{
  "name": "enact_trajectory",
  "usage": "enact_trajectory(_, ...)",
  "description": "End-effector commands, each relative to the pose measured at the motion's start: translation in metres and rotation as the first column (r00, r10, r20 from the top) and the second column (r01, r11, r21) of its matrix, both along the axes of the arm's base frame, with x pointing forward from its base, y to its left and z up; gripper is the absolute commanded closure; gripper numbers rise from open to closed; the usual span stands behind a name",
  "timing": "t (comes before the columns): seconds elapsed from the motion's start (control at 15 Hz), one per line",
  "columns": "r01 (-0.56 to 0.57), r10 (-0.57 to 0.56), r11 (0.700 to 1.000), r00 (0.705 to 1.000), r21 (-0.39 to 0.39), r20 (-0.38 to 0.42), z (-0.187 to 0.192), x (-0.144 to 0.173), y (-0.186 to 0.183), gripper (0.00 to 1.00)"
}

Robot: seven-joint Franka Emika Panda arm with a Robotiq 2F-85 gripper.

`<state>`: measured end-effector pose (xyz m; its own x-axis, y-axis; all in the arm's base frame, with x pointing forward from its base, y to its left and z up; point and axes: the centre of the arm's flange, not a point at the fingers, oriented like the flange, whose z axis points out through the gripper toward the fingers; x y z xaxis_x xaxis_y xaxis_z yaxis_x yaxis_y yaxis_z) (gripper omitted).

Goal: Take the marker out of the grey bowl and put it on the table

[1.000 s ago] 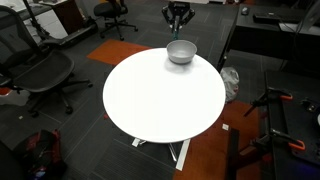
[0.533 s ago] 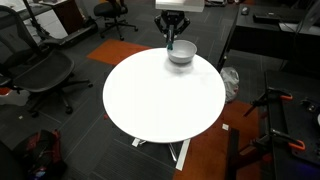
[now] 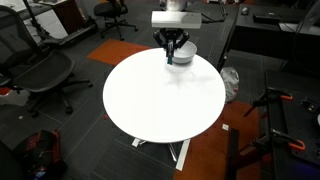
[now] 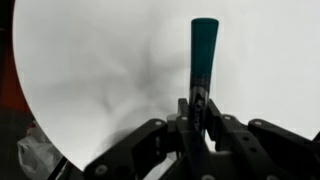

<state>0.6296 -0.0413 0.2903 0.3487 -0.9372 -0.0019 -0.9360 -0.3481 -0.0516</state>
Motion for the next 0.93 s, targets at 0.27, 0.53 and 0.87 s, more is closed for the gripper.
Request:
enact_trajectory(0.27, 0.021, -0.021, 1.0, 1.0, -0.022, -0.014, -0.044, -0.001, 0.024, 0.95)
enact_trajectory(0.53, 0.04, -0.041, 0.999, 0.999, -0.034, -0.013, -0.071, 0.003, 0.029, 0.95)
enact_trajectory(0.87, 0.061, -0.062, 0.998, 0.997, -0.034, -0.035, -0.102, 0.006, 0.033, 0.95)
